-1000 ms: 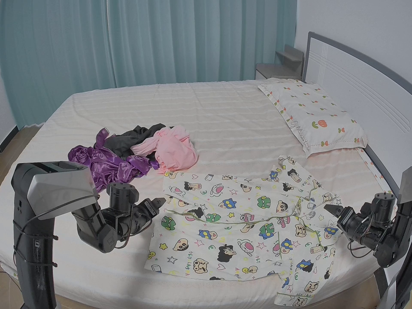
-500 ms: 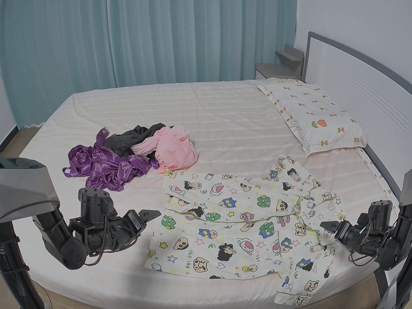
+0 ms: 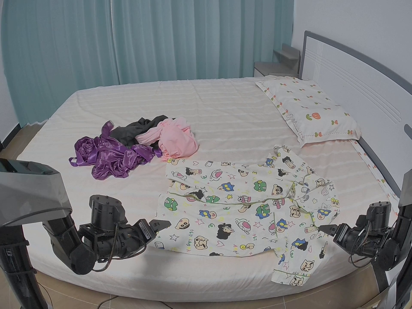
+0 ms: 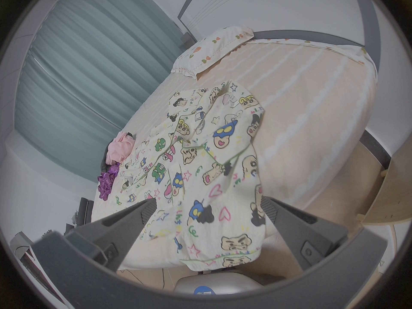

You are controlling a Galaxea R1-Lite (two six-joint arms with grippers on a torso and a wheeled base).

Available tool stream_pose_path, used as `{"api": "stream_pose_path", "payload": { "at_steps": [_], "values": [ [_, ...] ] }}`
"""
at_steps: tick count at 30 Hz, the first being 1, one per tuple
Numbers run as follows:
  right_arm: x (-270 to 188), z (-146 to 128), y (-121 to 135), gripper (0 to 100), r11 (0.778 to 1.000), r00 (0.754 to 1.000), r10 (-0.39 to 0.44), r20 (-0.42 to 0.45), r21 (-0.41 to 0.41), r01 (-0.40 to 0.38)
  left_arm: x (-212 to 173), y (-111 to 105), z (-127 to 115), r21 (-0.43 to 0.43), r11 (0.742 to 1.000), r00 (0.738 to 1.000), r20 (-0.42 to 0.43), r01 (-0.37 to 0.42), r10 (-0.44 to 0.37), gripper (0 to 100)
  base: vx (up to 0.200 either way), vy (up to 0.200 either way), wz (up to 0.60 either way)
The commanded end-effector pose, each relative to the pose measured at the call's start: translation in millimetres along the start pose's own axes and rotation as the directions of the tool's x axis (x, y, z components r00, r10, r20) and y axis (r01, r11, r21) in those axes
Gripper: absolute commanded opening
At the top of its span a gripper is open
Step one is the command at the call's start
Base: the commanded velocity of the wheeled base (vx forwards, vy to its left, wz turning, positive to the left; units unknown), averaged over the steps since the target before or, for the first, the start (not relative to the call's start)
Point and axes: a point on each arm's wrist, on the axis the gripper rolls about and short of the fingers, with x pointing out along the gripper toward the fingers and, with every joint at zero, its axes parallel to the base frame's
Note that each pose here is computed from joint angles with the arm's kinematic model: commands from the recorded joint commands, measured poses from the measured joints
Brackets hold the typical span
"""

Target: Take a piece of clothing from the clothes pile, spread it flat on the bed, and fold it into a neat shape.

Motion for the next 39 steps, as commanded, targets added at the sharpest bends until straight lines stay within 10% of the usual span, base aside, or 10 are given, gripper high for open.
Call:
{"api": "stream_pose_path", "payload": {
  "at_steps": [1, 9, 26, 27, 39],
  "values": [
    [0, -6, -3, 100, 1.0, 1.0, -0.016, -0.026, -0.009, 0.016, 35, 3, 1, 0.066, 0.995, 0.995, 0.061, -0.08, 0.076, 100, 0.0, 0.0, 0.0],
    [9, -11, -8, 100, 0.995, 0.998, -0.042, -0.052, -0.088, 0.037, 47, 7, 0, 0.144, 0.965, 0.975, -0.015, -0.218, 0.222, 100, 0.0, 0.0, 0.0],
    [17, -21, -10, 100, 0.991, 0.993, -0.087, -0.081, -0.109, 0.078, 82, -7, 0, 0.187, 0.962, 0.98, 0.016, -0.197, 0.197, 100, 0.0, 0.0, 0.0],
    [17, -21, -10, 100, 0.991, 0.993, -0.087, -0.081, -0.109, 0.078, 82, -7, 0, 0.187, 0.962, 0.98, 0.016, -0.197, 0.197, 0, 0.0, 0.0, 0.0],
    [49, -58, -26, 100, 0.921, 0.964, -0.228, -0.136, -0.351, 0.168, 80, -2, -1, 0.186, 0.94, 0.958, 0.08, -0.285, 0.275, 0, 0.0, 0.0, 0.0]
  ]
}}
